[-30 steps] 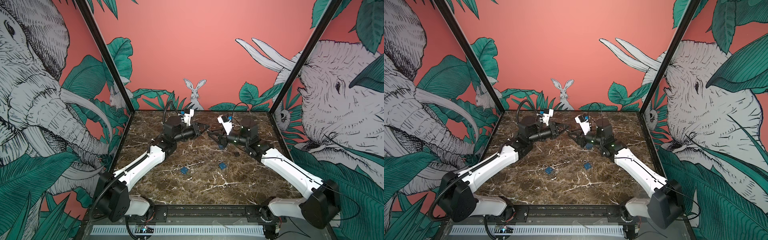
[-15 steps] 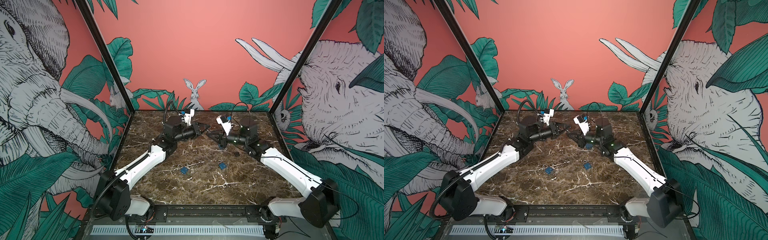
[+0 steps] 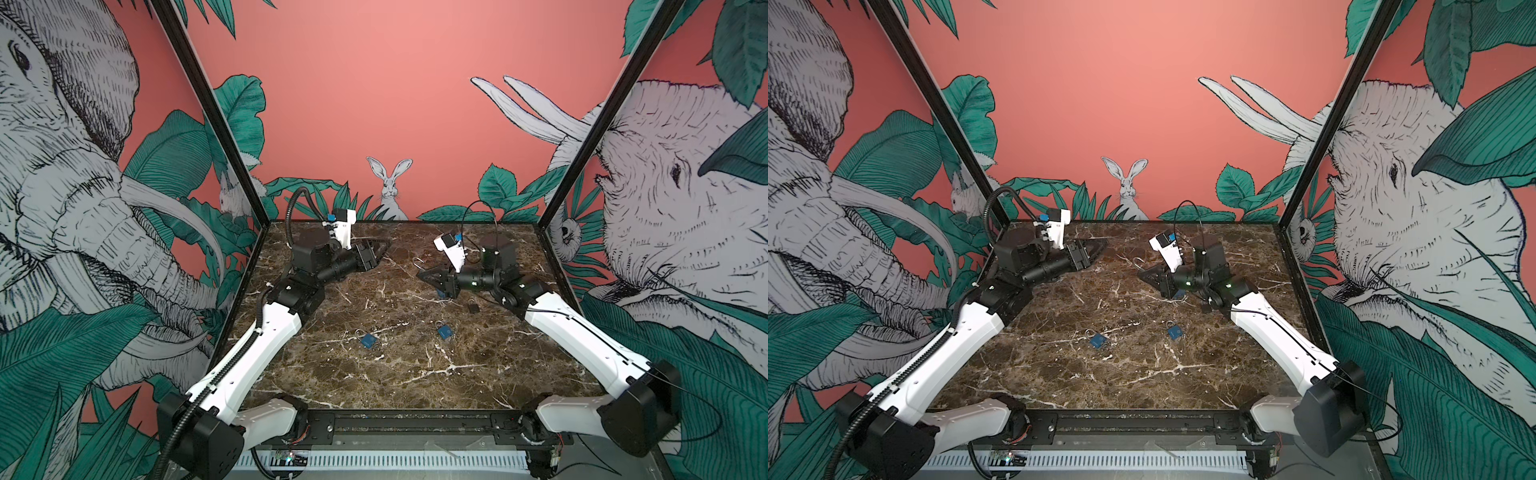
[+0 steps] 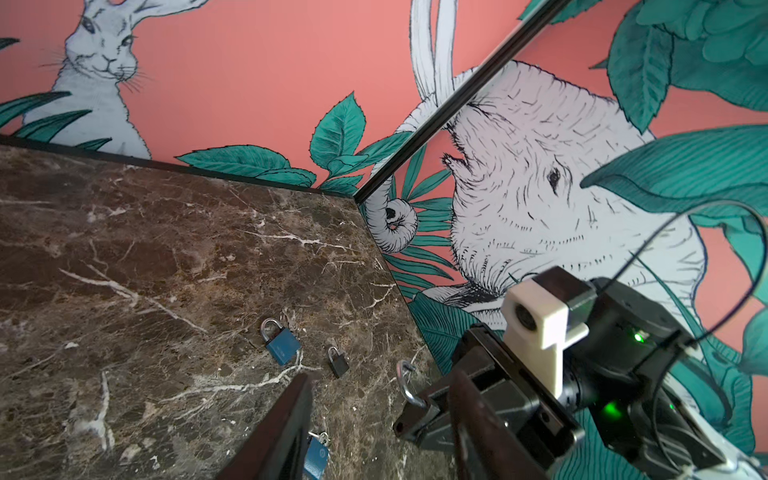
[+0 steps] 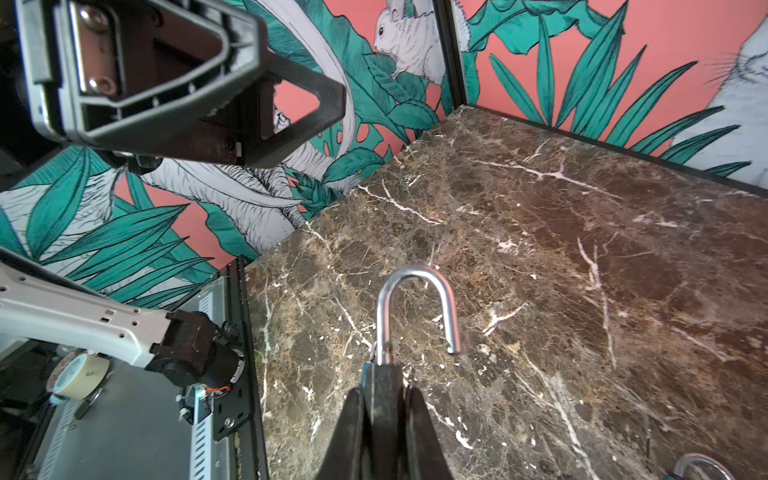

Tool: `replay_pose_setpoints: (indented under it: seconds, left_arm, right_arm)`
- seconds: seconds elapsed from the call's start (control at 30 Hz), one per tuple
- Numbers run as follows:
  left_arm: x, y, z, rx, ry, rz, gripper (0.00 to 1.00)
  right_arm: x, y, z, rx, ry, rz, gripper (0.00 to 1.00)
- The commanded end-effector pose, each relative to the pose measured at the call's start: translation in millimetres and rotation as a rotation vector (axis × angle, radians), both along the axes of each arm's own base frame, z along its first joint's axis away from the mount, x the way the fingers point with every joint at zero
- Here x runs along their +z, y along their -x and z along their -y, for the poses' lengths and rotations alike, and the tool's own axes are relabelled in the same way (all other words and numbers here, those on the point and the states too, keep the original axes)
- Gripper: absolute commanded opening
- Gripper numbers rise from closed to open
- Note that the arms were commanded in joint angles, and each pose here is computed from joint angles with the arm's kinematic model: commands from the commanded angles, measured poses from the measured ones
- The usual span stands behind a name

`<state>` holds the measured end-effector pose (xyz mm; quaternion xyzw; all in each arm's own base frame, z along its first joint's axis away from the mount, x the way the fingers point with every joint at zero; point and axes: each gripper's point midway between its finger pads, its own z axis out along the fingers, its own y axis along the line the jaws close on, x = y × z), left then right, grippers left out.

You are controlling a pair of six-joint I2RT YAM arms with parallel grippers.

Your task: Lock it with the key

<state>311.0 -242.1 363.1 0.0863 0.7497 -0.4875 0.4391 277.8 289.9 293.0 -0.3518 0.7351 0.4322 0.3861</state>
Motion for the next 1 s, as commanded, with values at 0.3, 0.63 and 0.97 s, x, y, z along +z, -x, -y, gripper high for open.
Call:
replay_pose_setpoints:
  seconds: [0.3, 0.63, 0.97]
  left_arm:
    - [-3, 39, 57, -0.36, -0.04, 0.069, 0.43]
    - [-18, 48, 70, -0.454, -0.059, 0.016, 0.37]
    - [-32, 48, 64, -0.428, -0.126, -0.001, 0.37]
  right_arm:
    - [9, 25, -18, 0.13, -0.002, -0.024, 0.0]
    - [13, 25, -17, 0.123, 0.002, -0.01, 0.0]
    - [17, 24, -15, 0.112, 0.0, 0.009, 0.0]
